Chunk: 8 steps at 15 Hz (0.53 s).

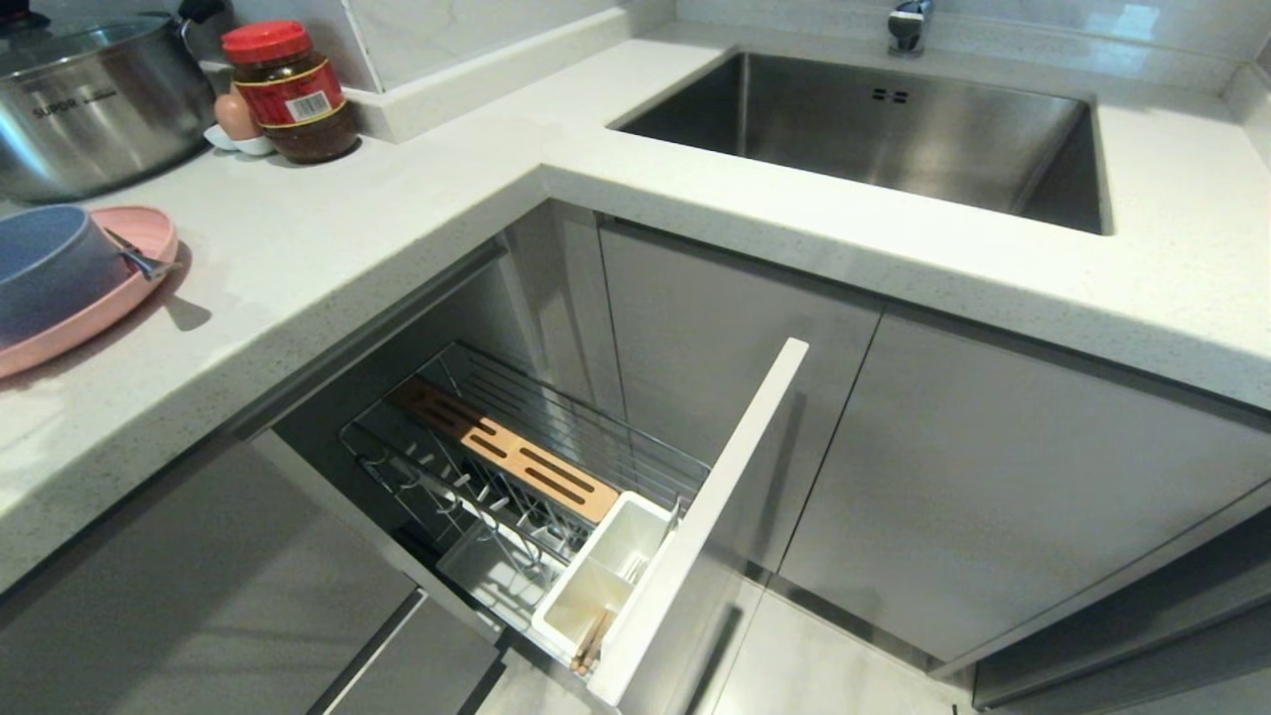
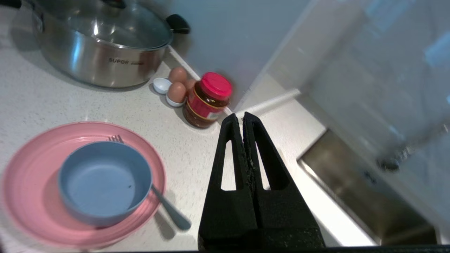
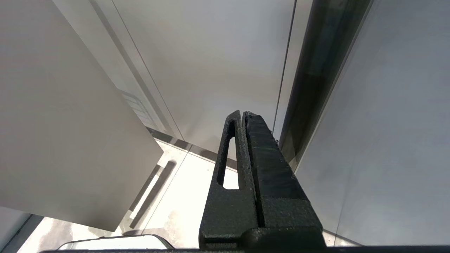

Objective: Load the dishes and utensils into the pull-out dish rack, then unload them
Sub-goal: Close the cupboard

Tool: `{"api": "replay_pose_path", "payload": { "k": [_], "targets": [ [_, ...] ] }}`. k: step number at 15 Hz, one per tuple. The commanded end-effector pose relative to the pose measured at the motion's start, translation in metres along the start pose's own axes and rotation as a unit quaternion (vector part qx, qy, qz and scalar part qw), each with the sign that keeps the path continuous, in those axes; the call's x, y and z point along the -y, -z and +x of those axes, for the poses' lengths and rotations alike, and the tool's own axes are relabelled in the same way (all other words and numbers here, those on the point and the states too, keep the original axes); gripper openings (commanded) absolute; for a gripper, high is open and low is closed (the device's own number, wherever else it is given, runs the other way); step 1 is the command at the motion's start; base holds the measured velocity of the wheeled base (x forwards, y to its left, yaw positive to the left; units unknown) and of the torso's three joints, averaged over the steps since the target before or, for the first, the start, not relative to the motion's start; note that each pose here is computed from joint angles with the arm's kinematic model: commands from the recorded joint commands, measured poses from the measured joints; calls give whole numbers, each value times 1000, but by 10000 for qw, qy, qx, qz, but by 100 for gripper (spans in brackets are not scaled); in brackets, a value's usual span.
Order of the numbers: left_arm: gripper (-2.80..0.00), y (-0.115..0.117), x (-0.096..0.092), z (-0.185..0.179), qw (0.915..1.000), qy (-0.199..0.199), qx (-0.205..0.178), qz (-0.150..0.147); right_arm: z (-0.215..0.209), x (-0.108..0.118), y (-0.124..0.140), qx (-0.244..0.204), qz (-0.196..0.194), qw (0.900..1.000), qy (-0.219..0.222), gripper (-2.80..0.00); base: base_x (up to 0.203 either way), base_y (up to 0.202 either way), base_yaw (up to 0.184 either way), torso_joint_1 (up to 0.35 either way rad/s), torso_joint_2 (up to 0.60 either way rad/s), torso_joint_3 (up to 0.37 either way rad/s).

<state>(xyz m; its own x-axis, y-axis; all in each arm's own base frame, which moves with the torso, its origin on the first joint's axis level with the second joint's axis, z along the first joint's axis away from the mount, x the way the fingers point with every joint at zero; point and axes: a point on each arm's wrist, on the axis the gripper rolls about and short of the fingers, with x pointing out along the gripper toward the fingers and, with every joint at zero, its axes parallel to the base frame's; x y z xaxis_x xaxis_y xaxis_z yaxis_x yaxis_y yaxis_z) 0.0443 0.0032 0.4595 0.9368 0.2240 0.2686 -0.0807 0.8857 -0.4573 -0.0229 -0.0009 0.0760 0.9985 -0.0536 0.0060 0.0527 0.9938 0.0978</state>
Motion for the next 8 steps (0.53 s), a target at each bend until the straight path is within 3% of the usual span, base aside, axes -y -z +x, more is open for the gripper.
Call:
{"api": "replay_pose_path", "payload": {
  "k": [1,4,8],
  "targets": [
    [-280,-8,-18,-65,9985,412,227,266,0,0,0,18,3,10000,-1,-280,0,0,0,0,0,0],
    [-280,27,-53,-125,9905,802,38,1117,0,0,0,16,3,10000,-1,-280,0,0,0,0,0,0],
    [-280,116,-100,-170,9644,923,-487,2431,0,0,0,16,3,10000,-1,-280,0,0,0,0,0,0]
  ]
}}
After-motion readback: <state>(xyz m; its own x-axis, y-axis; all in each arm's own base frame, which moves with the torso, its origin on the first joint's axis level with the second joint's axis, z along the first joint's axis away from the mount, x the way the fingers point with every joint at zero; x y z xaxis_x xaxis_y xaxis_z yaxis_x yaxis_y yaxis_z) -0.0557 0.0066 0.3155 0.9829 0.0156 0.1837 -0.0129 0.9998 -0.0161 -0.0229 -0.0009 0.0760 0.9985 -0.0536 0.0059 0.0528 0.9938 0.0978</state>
